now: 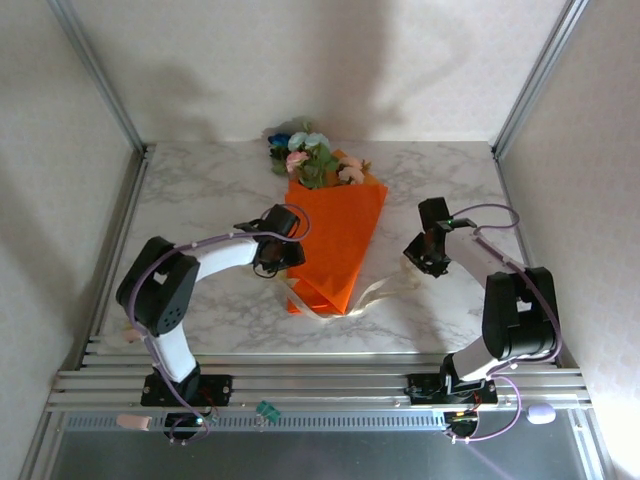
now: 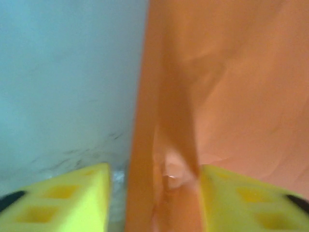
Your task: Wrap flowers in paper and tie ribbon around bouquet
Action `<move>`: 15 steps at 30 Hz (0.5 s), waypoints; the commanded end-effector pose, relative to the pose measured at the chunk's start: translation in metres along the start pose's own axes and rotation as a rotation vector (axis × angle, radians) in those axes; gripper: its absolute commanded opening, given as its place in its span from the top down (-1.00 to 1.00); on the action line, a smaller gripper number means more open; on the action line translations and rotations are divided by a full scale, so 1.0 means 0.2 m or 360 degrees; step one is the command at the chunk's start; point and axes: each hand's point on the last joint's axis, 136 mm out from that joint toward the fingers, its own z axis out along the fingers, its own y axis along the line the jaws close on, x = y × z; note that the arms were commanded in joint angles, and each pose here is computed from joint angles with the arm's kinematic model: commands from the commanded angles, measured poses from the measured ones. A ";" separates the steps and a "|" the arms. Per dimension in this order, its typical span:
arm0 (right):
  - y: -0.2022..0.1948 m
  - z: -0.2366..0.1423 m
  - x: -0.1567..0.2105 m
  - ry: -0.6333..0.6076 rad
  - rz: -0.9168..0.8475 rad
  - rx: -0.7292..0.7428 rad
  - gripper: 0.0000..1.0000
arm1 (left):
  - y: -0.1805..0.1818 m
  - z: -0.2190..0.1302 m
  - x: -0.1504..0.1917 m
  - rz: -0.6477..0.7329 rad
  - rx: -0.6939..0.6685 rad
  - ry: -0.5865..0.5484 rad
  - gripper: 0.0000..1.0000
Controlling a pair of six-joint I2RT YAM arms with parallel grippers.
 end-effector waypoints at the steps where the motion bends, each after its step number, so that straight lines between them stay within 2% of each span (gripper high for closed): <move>1: -0.07 0.01 0.02 0.0029 0.0050 0.0085 1.00 | 0.01 -0.30 -0.14 -0.0158 -0.0038 -0.0228 -0.27; 4: -0.10 0.03 0.00 0.0033 0.0067 0.0099 1.00 | 0.05 -0.37 -0.09 -0.0250 -0.0018 -0.0204 -0.29; 6: -0.09 0.05 0.00 0.0064 0.0042 0.0087 1.00 | 0.08 -0.34 0.00 -0.0308 -0.0006 -0.0098 -0.28; 7: -0.08 0.06 0.00 0.0084 0.0024 0.0094 0.82 | 0.10 -0.30 0.07 -0.0353 0.0000 -0.0007 -0.26; 9: -0.09 0.06 0.01 0.0101 0.0011 0.0113 0.27 | 0.13 -0.23 0.20 -0.0411 -0.0005 0.0139 -0.24; 10: -0.09 0.04 0.00 0.0080 0.0006 0.0123 0.11 | 0.13 -0.21 0.23 -0.0419 -0.0010 0.0162 -0.24; 12: -0.11 -0.02 -0.03 -0.0001 -0.0008 0.0127 -0.03 | 0.16 -0.18 0.27 -0.0432 -0.0033 0.0168 -0.23; 15: -0.08 -0.14 -0.08 -0.0132 -0.0073 0.0063 -0.08 | 0.22 -0.15 0.31 -0.0485 -0.0092 0.0195 -0.16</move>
